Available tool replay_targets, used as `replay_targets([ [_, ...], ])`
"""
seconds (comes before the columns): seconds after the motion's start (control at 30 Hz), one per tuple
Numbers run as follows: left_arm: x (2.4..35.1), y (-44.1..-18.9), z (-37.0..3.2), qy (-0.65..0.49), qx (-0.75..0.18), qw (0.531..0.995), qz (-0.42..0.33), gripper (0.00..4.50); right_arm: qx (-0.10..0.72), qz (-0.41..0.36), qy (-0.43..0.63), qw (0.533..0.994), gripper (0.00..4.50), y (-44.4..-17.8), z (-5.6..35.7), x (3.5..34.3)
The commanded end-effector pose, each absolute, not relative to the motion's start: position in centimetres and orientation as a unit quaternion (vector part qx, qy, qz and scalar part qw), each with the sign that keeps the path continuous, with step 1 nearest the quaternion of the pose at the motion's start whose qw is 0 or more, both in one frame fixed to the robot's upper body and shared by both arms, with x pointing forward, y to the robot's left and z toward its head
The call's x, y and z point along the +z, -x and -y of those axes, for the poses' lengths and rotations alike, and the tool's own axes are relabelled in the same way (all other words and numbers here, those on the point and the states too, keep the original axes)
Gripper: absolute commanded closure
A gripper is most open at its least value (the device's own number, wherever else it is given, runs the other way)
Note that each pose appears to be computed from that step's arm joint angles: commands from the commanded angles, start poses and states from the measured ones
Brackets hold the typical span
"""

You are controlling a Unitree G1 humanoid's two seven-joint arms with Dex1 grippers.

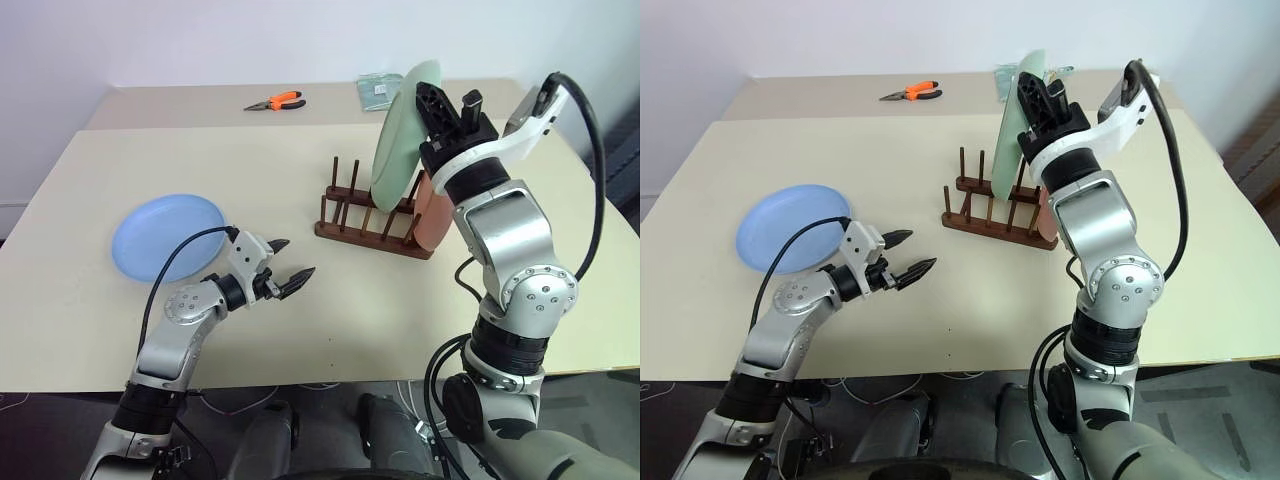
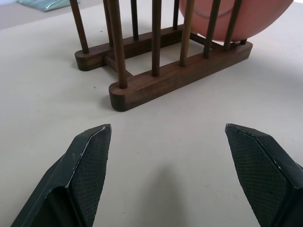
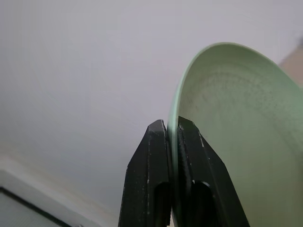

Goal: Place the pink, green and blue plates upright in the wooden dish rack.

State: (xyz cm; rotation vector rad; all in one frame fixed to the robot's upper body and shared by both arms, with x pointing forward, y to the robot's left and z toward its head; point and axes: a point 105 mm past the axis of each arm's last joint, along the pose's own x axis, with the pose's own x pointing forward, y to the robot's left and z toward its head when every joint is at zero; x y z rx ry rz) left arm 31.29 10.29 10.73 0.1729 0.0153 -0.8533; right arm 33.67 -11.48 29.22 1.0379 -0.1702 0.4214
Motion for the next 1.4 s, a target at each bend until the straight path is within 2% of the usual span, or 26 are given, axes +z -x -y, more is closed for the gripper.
replay_targets([
  [0.03, 12.0, -31.0, -9.8, -0.086, -0.421, 0.903, 0.017, 0.55, 0.203, 0.089, -0.494, 0.841, 4.43, -34.1, 11.2, 30.1],
  [0.13, 12.0, -30.9, -9.7, -0.087, -0.422, 0.902, 0.017, 0.55, 0.202, 0.090, -0.468, 0.856, 3.45, -34.8, 11.0, 30.2],
  [0.3, 12.0, -30.8, -10.2, -0.066, -0.418, 0.906, 0.002, 0.55, 0.225, 0.141, -0.316, 0.911, 1.13, -34.5, 10.7, 31.7],
  [0.37, 12.1, -30.8, -10.4, -0.053, -0.416, 0.908, -0.001, 0.02, 0.233, 0.167, -0.238, 0.928, 1.09, -34.2, 10.9, 32.3],
  [0.47, 13.4, -31.8, -11.6, -0.025, -0.377, 0.926, 0.018, 0.01, 0.240, 0.228, -0.052, 0.942, 1.09, -33.4, 11.3, 33.8],
  [0.6, 15.4, -34.9, -16.0, -0.006, -0.231, 0.971, 0.051, 0.00, 0.265, 0.289, 0.084, 0.916, 0.02, -32.3, 11.1, 35.8],
  [0.67, 16.8, -36.2, -19.0, -0.008, -0.133, 0.988, 0.073, 0.00, 0.323, 0.294, 0.171, 0.883, 0.02, -31.1, 8.6, 35.4],
  [0.77, 18.4, -37.3, -24.3, -0.007, 0.032, 0.996, 0.080, 0.00, 0.397, 0.277, 0.268, 0.833, 0.02, -29.9, 5.4, 33.0],
  [0.83, 18.6, -35.9, -31.1, 0.024, 0.217, 0.974, 0.060, 0.00, 0.439, 0.255, 0.296, 0.809, 0.02, -29.9, 3.1, 30.4],
  [0.9, 17.9, -33.7, -34.9, 0.047, 0.320, 0.945, 0.033, 0.00, 0.460, 0.233, 0.300, 0.803, 0.02, -30.3, 1.7, 28.4],
  [1.07, 15.7, -31.0, -36.2, 0.118, 0.357, 0.927, -0.019, 0.00, 0.477, 0.216, 0.310, 0.794, 0.02, -30.8, 0.1, 25.5],
  [1.13, 14.8, -30.4, -35.5, 0.149, 0.346, 0.926, -0.035, 0.00, 0.480, 0.215, 0.311, 0.791, 0.02, -30.8, -0.2, 24.9],
  [1.27, 11.7, -30.6, -32.0, 0.276, 0.267, 0.919, -0.088, 0.00, 0.481, 0.213, 0.304, 0.794, 0.02, -30.9, -0.6, 24.4],
  [1.3, 11.5, -30.7, -31.5, 0.291, 0.256, 0.917, -0.091, 0.52, 0.480, 0.214, 0.303, 0.795, 0.00, -30.9, -0.7, 24.3],
  [1.33, 11.3, -30.7, -31.4, 0.302, 0.254, 0.914, -0.093, 0.81, 0.478, 0.214, 0.303, 0.796, 0.00, -31.0, -0.6, 24.3],
  [1.4, 11.1, -30.9, -31.1, 0.328, 0.249, 0.907, -0.091, 1.68, 0.475, 0.213, 0.303, 0.798, 0.00, -31.0, -0.5, 24.2],
])
